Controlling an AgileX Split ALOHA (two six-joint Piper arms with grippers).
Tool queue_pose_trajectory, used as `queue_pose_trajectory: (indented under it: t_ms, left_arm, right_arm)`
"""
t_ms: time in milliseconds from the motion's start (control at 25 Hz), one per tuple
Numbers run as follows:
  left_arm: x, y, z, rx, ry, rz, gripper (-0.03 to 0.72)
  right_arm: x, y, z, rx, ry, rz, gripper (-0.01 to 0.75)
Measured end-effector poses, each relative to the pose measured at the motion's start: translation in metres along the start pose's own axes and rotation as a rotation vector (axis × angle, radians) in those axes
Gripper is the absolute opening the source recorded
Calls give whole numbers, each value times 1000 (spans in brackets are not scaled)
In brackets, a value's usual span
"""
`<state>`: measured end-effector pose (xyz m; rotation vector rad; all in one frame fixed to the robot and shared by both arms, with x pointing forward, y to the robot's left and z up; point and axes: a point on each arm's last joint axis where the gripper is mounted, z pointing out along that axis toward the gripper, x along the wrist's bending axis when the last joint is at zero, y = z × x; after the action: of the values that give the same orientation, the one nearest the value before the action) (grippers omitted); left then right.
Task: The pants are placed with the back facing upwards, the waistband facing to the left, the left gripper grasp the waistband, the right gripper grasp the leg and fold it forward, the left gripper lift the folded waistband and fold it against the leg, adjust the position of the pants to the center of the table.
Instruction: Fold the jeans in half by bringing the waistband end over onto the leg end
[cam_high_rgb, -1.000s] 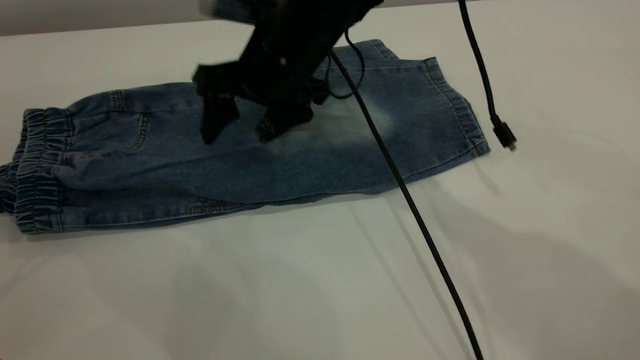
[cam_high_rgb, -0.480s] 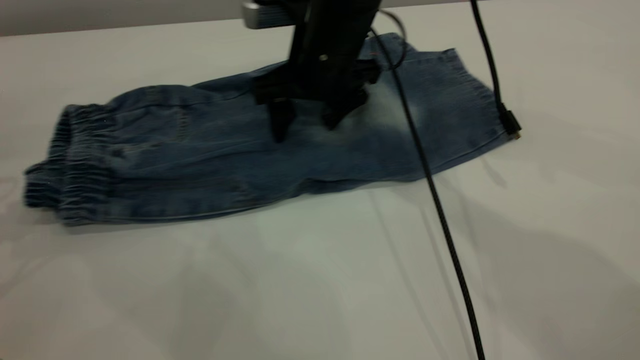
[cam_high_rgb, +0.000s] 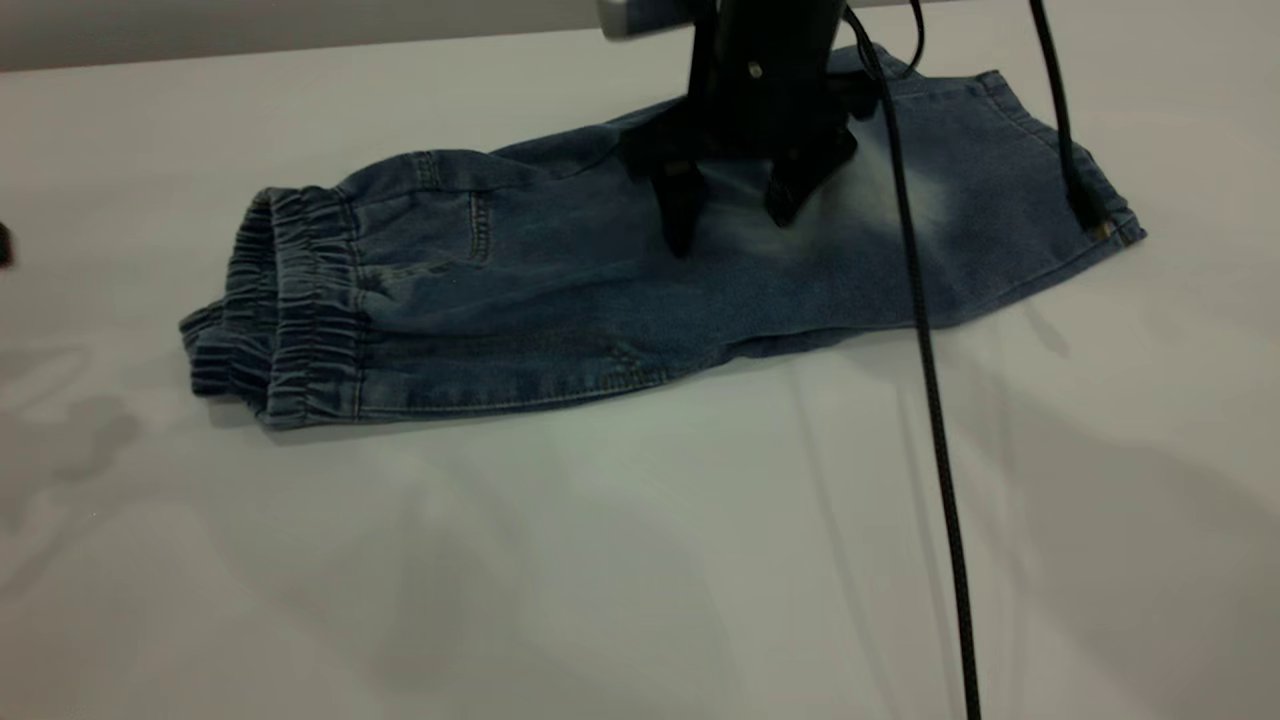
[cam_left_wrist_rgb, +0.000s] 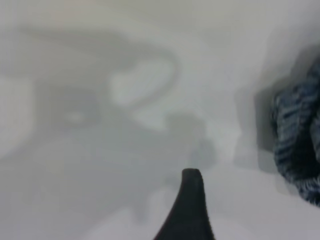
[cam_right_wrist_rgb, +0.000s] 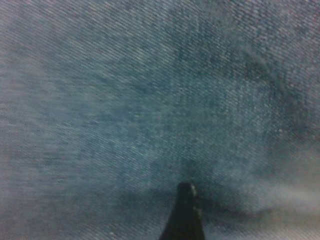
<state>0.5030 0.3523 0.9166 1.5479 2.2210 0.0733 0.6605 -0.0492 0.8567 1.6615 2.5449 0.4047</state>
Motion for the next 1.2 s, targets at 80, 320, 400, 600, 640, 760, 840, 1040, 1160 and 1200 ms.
queue_pose_trajectory:
  t_ms: [80, 320, 400, 600, 640, 760, 840, 1040, 1160, 1200]
  left_arm:
    - [-5, -3, 14, 38, -1, 22, 580]
    - [-20, -6, 52, 106, -45, 10, 580]
    - [-19, -4, 63, 126, -54, -32, 580]
    - [-26, 0, 72, 158, -133, -84, 580]
    - [-27, 0, 72, 154, -148, -89, 580]
    - [-32, 0, 71, 162, -203, -108, 580]
    - [-36, -1, 70, 177, -243, -132, 580]
    - [-39, 0, 69, 170, -272, -183, 580]
    - [-40, 1, 69, 171, -278, -199, 580]
    - [-40, 1, 69, 174, -280, -206, 580]
  right_arm:
    - [5, 8, -18, -43, 26, 4, 549]
    - [12, 32, -79, -167, 50, -46, 550]
    - [14, 38, -89, -191, 54, -55, 550]
    - [16, 43, -95, -207, 70, -57, 550]
    - [16, 43, -95, -207, 70, -58, 550]
    - [16, 43, -95, -211, 70, -59, 550]
    - [16, 43, -95, -212, 71, -60, 550]
    - [16, 43, -95, -215, 71, -60, 550]
    - [16, 43, -95, -215, 71, -60, 550]
    - [16, 43, -95, -215, 71, -60, 550]
